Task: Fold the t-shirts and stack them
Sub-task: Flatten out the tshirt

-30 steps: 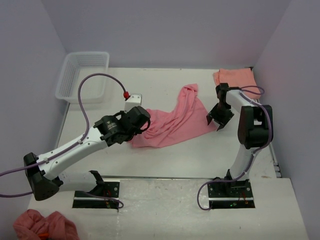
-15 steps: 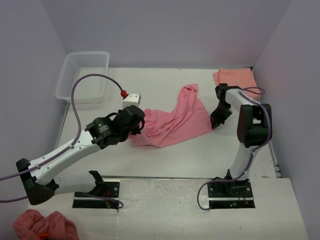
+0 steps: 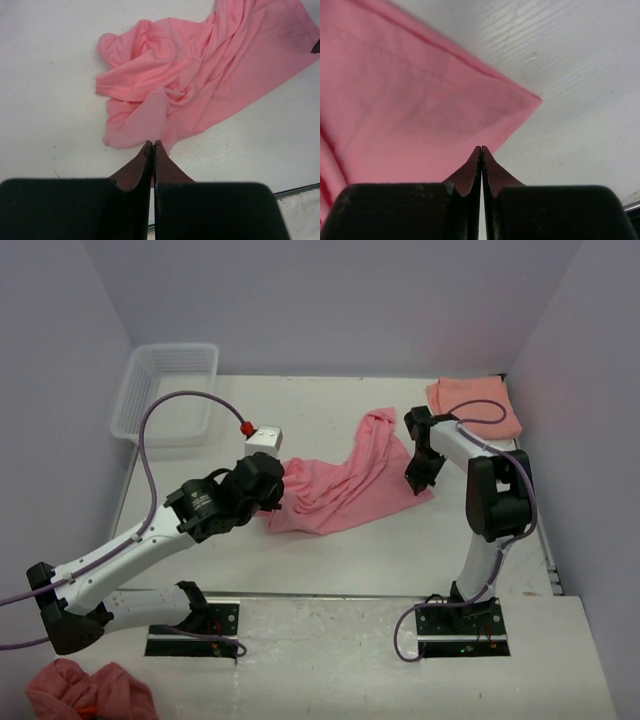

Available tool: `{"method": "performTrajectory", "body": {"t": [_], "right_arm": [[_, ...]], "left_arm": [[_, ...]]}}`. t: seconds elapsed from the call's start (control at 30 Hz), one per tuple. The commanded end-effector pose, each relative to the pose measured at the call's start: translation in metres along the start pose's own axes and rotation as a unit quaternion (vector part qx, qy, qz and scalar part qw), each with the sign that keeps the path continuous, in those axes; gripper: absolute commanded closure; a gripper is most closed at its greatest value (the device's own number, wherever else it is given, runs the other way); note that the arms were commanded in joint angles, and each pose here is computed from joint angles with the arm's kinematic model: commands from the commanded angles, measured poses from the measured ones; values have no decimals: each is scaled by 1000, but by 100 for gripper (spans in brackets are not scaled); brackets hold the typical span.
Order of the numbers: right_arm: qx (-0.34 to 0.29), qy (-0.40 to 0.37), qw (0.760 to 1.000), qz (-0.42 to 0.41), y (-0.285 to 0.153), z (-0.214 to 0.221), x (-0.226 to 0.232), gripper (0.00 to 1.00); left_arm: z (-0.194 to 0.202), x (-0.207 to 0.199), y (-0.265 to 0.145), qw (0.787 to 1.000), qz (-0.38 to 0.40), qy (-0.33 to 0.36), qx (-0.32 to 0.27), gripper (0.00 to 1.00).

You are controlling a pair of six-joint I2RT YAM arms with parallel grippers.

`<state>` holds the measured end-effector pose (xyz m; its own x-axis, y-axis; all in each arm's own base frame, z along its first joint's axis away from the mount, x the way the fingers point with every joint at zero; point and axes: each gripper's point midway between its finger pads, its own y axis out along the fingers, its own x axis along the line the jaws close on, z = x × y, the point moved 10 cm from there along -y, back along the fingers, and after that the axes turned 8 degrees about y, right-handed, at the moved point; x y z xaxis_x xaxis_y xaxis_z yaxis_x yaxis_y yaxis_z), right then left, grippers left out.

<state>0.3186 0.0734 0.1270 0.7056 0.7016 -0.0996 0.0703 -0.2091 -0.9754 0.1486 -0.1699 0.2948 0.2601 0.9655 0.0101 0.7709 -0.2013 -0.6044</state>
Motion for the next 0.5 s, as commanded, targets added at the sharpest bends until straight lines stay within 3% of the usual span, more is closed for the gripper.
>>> {"method": "performTrajectory", "body": {"t": [0.0, 0.13, 0.47], "right_arm": [[-75, -39, 994, -62, -22, -4, 8, 100], [-102, -68, 990, -66, -25, -3, 23, 100], [-83, -89, 990, -65, -10, 11, 51, 100]], "left_arm": [[-1, -4, 3, 1000, 17, 8, -8, 100], [-1, -3, 3, 1000, 17, 11, -5, 100], [-4, -1, -1, 1000, 7, 6, -6, 100]]}}
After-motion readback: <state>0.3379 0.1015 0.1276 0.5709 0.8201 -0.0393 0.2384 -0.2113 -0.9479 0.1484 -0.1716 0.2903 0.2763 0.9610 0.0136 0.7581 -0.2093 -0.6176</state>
